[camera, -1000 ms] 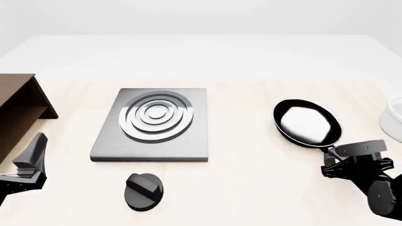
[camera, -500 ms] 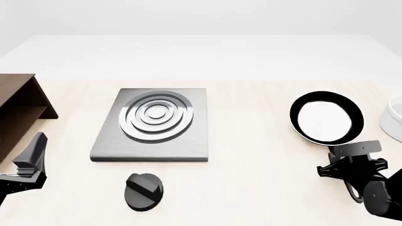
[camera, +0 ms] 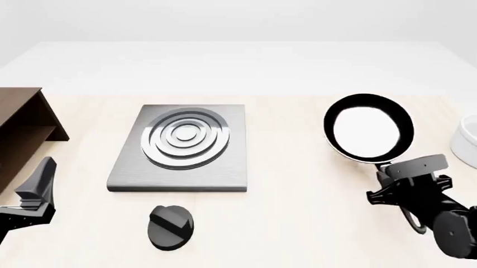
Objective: Turn on the stove and put the frying pan on it.
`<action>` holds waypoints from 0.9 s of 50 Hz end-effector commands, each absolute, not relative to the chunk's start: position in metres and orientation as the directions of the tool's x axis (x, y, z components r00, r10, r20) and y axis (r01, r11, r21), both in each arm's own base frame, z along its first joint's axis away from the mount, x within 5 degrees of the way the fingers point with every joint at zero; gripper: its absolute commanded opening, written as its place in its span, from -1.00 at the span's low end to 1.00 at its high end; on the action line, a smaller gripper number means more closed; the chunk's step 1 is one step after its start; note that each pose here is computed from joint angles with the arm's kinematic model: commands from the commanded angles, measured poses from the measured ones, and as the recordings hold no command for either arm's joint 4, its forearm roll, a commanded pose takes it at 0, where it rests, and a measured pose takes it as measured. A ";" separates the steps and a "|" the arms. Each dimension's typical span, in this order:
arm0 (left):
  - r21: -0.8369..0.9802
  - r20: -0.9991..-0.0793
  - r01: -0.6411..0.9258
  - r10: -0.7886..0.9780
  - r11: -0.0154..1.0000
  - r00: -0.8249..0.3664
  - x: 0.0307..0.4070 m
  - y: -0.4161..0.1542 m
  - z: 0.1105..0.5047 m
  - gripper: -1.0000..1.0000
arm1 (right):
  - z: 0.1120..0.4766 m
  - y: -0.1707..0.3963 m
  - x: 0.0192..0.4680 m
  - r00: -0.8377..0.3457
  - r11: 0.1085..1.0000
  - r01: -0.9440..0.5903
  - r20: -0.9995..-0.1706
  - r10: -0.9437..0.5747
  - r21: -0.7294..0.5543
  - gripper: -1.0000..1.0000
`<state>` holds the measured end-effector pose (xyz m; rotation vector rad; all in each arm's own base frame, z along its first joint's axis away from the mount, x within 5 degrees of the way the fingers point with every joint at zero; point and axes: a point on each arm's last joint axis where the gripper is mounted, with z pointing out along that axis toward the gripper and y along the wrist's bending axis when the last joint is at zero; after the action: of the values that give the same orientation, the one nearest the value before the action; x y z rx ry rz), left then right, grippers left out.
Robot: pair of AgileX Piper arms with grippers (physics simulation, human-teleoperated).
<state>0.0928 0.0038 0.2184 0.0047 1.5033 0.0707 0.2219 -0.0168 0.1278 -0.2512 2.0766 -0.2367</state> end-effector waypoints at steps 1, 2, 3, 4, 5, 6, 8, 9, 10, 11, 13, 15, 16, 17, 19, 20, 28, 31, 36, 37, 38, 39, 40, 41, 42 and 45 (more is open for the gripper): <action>0.035 -0.997 0.008 0.035 0.999 0.063 0.090 -0.001 0.218 1.00 | 0.178 0.017 0.215 -0.375 0.947 -0.192 -0.872 -0.315 -0.260 -1.00; 0.036 -0.997 0.008 0.035 0.999 0.064 0.090 -0.001 0.218 1.00 | 0.181 0.021 0.215 -0.364 0.942 -0.210 -0.873 -0.324 -0.261 -1.00; 0.037 -0.997 0.008 0.036 0.999 0.064 0.090 -0.001 0.218 1.00 | 0.183 0.024 0.215 -0.358 0.939 -0.222 -0.874 -0.328 -0.262 -1.00; 0.037 -0.997 0.008 0.036 0.999 0.064 0.089 -0.001 0.218 1.00 | 0.186 0.027 0.215 -0.351 0.936 -0.233 -0.875 -0.334 -0.264 -1.00; 0.037 -0.997 0.008 0.037 0.999 0.064 0.089 -0.001 0.218 1.00 | 0.195 0.031 0.216 -0.341 0.932 -0.249 -0.877 -0.338 -0.262 -1.00; 0.037 -0.997 0.008 0.037 0.999 0.064 0.089 -0.001 0.218 1.00 | 0.195 0.033 0.216 -0.334 0.929 -0.259 -0.878 -0.344 -0.265 -1.00; 0.036 -0.997 0.008 0.035 0.999 0.064 0.089 -0.001 0.218 1.00 | 0.199 0.037 0.216 -0.310 0.917 -0.278 -0.876 -0.368 -0.287 -1.00; 0.035 -0.997 0.008 0.035 0.999 0.064 0.089 -0.001 0.218 1.00 | 0.202 0.039 0.215 -0.297 0.913 -0.286 -0.878 -0.374 -0.292 -1.00; 0.036 -0.997 0.008 0.035 0.999 0.064 0.089 -0.001 0.218 1.00 | 0.206 0.041 0.215 -0.289 0.912 -0.293 -0.882 -0.372 -0.288 -1.00; 0.035 -0.997 0.008 0.034 0.999 0.064 0.089 -0.001 0.218 1.00 | 0.209 0.046 0.213 -0.278 0.904 -0.315 -0.883 -0.379 -0.289 -1.00; 0.034 -0.997 0.008 0.034 0.999 0.063 0.090 -0.001 0.218 1.00 | 0.214 0.054 0.212 -0.261 0.894 -0.344 -0.885 -0.386 -0.289 -1.00; 0.034 -0.997 0.009 0.034 0.999 0.063 0.090 -0.001 0.218 1.00 | 0.218 0.059 0.215 -0.250 0.890 -0.356 -0.888 -0.386 -0.286 -1.00; 0.034 -0.997 0.009 0.034 0.999 0.062 0.091 -0.001 0.218 1.00 | 0.218 0.061 0.216 -0.246 0.886 -0.366 -0.889 -0.387 -0.284 -1.00; 0.034 -0.997 0.009 0.034 0.999 0.063 0.090 -0.001 0.218 1.00 | 0.220 0.063 0.218 -0.244 0.886 -0.370 -0.891 -0.384 -0.280 -1.00; 0.032 -0.997 0.007 0.032 0.999 0.064 0.090 -0.001 0.218 1.00 | 0.228 0.067 0.221 -0.240 0.885 -0.376 -0.893 -0.380 -0.276 -1.00; 0.032 -0.997 0.007 0.032 0.999 0.063 0.090 -0.001 0.218 1.00 | 0.228 0.068 0.222 -0.238 0.884 -0.378 -0.894 -0.378 -0.273 -1.00; 0.035 -0.997 0.007 0.034 0.999 0.063 0.090 -0.001 0.218 1.00 | 0.228 0.078 0.225 -0.227 0.877 -0.406 -0.901 -0.370 -0.257 -1.00; 0.034 -0.997 0.006 0.033 0.999 0.063 0.090 -0.001 0.218 1.00 | 0.228 0.083 0.225 -0.222 0.870 -0.423 -0.901 -0.372 -0.255 -1.00; 0.034 -0.997 0.006 0.033 0.999 0.063 0.090 -0.001 0.218 1.00 | 0.228 0.092 0.228 -0.209 0.855 -0.450 -0.900 -0.383 -0.259 -1.00; 0.033 -0.997 0.006 0.033 0.999 0.063 0.090 -0.001 0.218 1.00 | 0.229 0.095 0.228 -0.207 0.850 -0.459 -0.899 -0.386 -0.259 -1.00; 0.033 -0.997 0.007 0.032 0.999 0.063 0.089 -0.001 0.218 1.00 | 0.224 0.098 0.229 -0.204 0.844 -0.469 -0.897 -0.391 -0.261 -1.00; 0.033 -0.997 0.007 0.033 0.999 0.063 0.089 -0.001 0.218 1.00 | 0.224 0.100 0.230 -0.202 0.840 -0.475 -0.897 -0.392 -0.260 -1.00; 0.033 -0.997 0.008 0.032 0.999 0.063 0.089 -0.001 0.218 1.00 | 0.224 0.103 0.231 -0.199 0.836 -0.482 -0.897 -0.395 -0.261 -1.00; 0.033 -0.997 0.008 0.032 0.999 0.063 0.089 -0.001 0.218 1.00 | 0.224 0.103 0.231 -0.199 0.836 -0.482 -0.897 -0.395 -0.261 -1.00; 0.033 -0.997 0.008 0.033 0.999 0.064 0.089 -0.001 0.218 1.00 | 0.229 0.108 0.232 -0.192 0.827 -0.498 -0.896 -0.401 -0.263 -1.00; 0.033 -0.997 0.009 0.032 0.999 0.064 0.089 -0.001 0.218 1.00 | 0.229 0.115 0.234 -0.189 0.818 -0.513 -0.896 -0.402 -0.259 -1.00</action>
<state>0.0917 0.0034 0.2185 0.0075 1.5019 0.0674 0.2262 0.0923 0.2173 -0.6735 1.8557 0.0557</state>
